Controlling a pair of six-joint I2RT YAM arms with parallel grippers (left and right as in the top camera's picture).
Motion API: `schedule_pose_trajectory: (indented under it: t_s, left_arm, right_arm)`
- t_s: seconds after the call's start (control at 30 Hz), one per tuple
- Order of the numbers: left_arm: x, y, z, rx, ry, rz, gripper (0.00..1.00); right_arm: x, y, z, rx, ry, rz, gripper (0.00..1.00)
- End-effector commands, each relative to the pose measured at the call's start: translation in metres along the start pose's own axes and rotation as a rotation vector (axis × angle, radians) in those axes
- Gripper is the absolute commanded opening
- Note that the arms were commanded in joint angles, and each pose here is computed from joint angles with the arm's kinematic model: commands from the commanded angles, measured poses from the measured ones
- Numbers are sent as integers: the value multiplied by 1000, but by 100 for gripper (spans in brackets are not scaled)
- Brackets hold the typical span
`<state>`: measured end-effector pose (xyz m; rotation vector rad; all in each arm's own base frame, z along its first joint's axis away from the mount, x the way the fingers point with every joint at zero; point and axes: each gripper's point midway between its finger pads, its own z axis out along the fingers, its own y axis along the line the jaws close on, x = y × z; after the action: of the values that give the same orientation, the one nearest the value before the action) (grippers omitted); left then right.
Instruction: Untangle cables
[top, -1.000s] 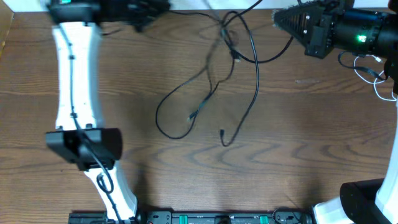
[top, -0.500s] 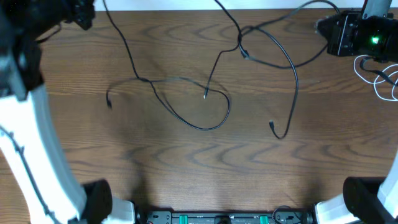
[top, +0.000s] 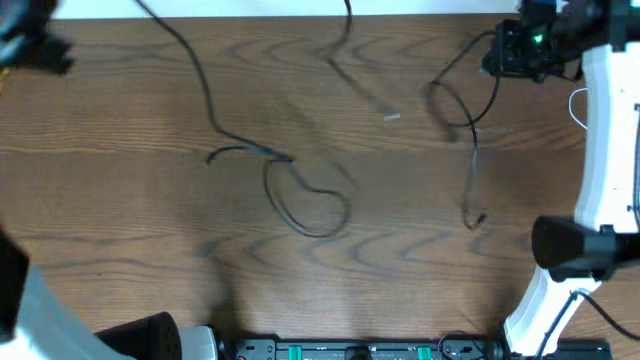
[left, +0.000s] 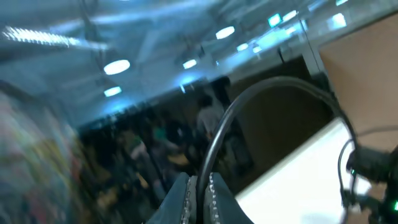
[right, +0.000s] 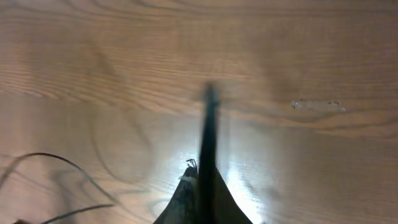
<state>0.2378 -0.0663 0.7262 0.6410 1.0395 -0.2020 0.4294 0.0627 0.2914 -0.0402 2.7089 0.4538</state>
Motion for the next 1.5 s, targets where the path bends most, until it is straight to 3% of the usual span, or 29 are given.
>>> schedule_pose_trajectory:
  t_s: [0.0,0.27,0.77,1.03,1.47]
  left_arm:
    - [-11,-10,-16,50,16,-63,7]
    - [37,-5,-4,238,114,-263,7]
    - [32,-24,3,333,90,-279,7]
    - [29,-36,8,384,73,-296,7]
    - [43,-36,21,424,76,-343,7]
  right_arm:
    - [-12,-4,1,5,-43,-22,1]
    - [-45,-35,-16,132,-197,25,1]
    - [-38,-210,-86,528,-301,260,1]
    - [10,-308,-138,604,-348,523,1]
    - [74,-373,-196,639,-426,783,1]
